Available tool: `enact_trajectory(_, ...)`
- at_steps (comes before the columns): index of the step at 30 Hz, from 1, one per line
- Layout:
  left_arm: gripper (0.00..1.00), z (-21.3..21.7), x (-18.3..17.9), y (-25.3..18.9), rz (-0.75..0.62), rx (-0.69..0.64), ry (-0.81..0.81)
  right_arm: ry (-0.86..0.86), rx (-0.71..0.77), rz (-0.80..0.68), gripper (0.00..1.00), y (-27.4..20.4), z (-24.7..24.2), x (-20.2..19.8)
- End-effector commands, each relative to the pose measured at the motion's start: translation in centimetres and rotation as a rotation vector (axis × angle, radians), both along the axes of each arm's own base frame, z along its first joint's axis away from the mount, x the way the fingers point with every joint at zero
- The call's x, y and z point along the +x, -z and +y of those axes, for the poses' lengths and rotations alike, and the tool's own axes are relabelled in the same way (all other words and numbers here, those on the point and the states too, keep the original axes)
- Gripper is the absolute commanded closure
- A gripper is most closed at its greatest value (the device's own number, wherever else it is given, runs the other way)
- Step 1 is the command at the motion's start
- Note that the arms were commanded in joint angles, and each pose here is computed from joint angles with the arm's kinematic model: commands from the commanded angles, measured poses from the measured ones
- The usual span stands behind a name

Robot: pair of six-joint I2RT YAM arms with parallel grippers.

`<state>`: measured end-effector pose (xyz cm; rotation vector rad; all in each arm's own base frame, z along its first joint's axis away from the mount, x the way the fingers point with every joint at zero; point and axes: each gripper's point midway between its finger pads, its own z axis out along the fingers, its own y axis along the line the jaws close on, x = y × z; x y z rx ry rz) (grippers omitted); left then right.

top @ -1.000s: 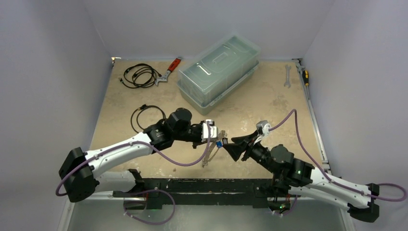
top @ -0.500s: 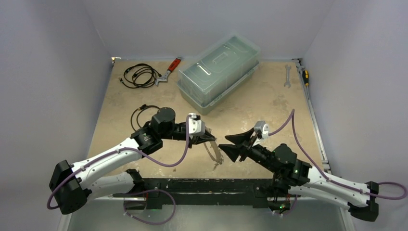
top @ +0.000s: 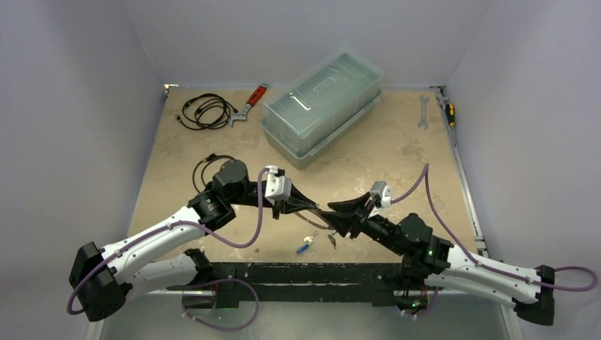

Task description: Put the keys on the keyring

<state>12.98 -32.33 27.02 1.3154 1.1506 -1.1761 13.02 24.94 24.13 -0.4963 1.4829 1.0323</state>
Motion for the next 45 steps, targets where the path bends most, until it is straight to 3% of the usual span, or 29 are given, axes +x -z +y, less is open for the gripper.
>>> enact_trajectory(1, 1.00, 0.3, -0.8, -2.7, -0.069, -0.091, 0.039, 0.026, 0.067, -0.054, 0.60, -2.0, -0.7, 0.3)
enact_trajectory(14, 1.00, 0.3, 1.8, -0.3, -0.076, 0.023, -0.082, 0.055, 0.090, -0.007, 0.51, -1.7, -1.8, 0.3)
enact_trajectory(19, 1.00, 0.6, 3.9, 1.7, -0.065, 0.130, -0.177, 0.081, 0.052, 0.036, 0.46, -0.9, -1.4, 0.9)
enact_trajectory(26, 1.00, 0.5, 5.7, 4.0, -0.031, 0.212, -0.250, 0.158, -0.038, 0.160, 0.45, 2.5, -1.0, 2.1)
enact_trajectory(31, 1.00, 1.2, 7.8, 9.9, 0.073, 0.452, -0.334, 0.207, -0.046, 0.243, 0.44, 4.3, -1.7, 2.3)
enact_trajectory(35, 1.00, 0.9, 8.2, 11.4, 0.114, 0.496, -0.340, 0.219, -0.016, 0.256, 0.40, 4.3, -2.3, 2.2)
enact_trajectory(39, 1.00, 1.5, 8.5, 13.6, 0.148, 0.571, -0.365, 0.232, 0.007, 0.259, 0.30, 3.9, -2.8, 2.2)
enact_trajectory(43, 0.70, 0.8, 8.0, 14.9, 0.220, 0.601, -0.331, 0.282, 0.032, 0.253, 0.18, 3.4, -3.7, 2.8)
enact_trajectory(44, 0.51, 0.6, 8.0, 14.8, 0.226, 0.598, -0.333, 0.298, 0.049, 0.260, 0.17, 3.2, -3.9, 3.0)
enact_trajectory(45, 0.40, 0.6, 8.1, 14.6, 0.229, 0.594, -0.337, 0.320, 0.052, 0.275, 0.15, 3.4, -4.2, 3.2)
